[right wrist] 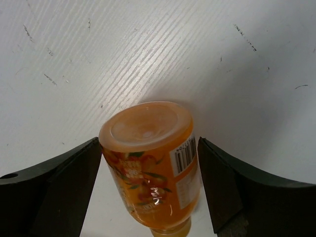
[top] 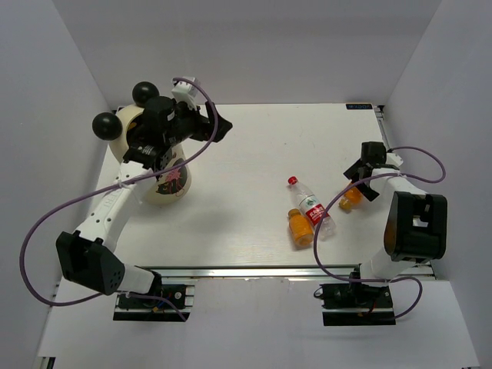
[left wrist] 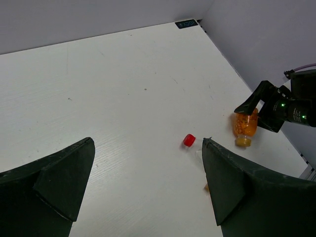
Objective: Put the plastic bottles in the bin
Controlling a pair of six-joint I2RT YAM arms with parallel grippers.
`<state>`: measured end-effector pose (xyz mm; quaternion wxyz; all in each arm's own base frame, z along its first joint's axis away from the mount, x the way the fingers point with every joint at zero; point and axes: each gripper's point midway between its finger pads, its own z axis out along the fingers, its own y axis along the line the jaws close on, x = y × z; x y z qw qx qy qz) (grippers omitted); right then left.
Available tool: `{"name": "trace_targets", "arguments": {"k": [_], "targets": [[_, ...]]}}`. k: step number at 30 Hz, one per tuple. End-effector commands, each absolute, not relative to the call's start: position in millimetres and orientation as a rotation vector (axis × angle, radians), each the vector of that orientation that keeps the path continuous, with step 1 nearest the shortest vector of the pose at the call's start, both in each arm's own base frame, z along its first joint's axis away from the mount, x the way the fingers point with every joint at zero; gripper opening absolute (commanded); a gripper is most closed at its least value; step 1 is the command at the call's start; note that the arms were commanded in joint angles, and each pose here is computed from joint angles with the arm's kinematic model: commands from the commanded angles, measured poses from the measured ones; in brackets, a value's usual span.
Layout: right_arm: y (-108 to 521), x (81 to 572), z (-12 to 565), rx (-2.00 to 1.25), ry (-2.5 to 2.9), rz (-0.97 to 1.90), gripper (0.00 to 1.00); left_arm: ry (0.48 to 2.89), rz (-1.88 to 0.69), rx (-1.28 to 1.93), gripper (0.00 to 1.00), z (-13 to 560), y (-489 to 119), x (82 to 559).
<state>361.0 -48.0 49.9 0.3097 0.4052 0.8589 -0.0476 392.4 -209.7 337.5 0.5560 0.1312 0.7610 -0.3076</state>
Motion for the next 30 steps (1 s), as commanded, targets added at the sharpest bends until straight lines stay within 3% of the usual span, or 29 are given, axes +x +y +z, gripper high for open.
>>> {"name": "trace_targets", "arguments": {"k": [1,7,12,14,18,20,30], "targets": [[-53,367,45,1.108,2.237,-0.138,0.82,1.770,-0.733,0.348,0.98,351,-212,393],[-54,373,69,1.049,2.168,-0.099,0.58,1.760,-0.789,0.395,0.98,352,-224,396],[-32,394,116,0.776,2.104,0.085,0.48,1.788,-0.857,0.434,0.98,348,-240,407],[-10,401,144,0.552,2.063,0.211,0.47,1.784,-0.946,0.483,0.98,347,-253,403],[84,400,218,0.015,1.876,0.735,0.51,1.748,-1.074,0.544,0.98,346,-283,401],[111,389,247,-0.112,1.772,0.823,0.52,1.706,-1.141,0.605,0.98,346,-306,395],[149,384,376,-0.030,1.472,1.001,0.50,1.586,-1.434,0.774,0.98,341,-410,342]]}}
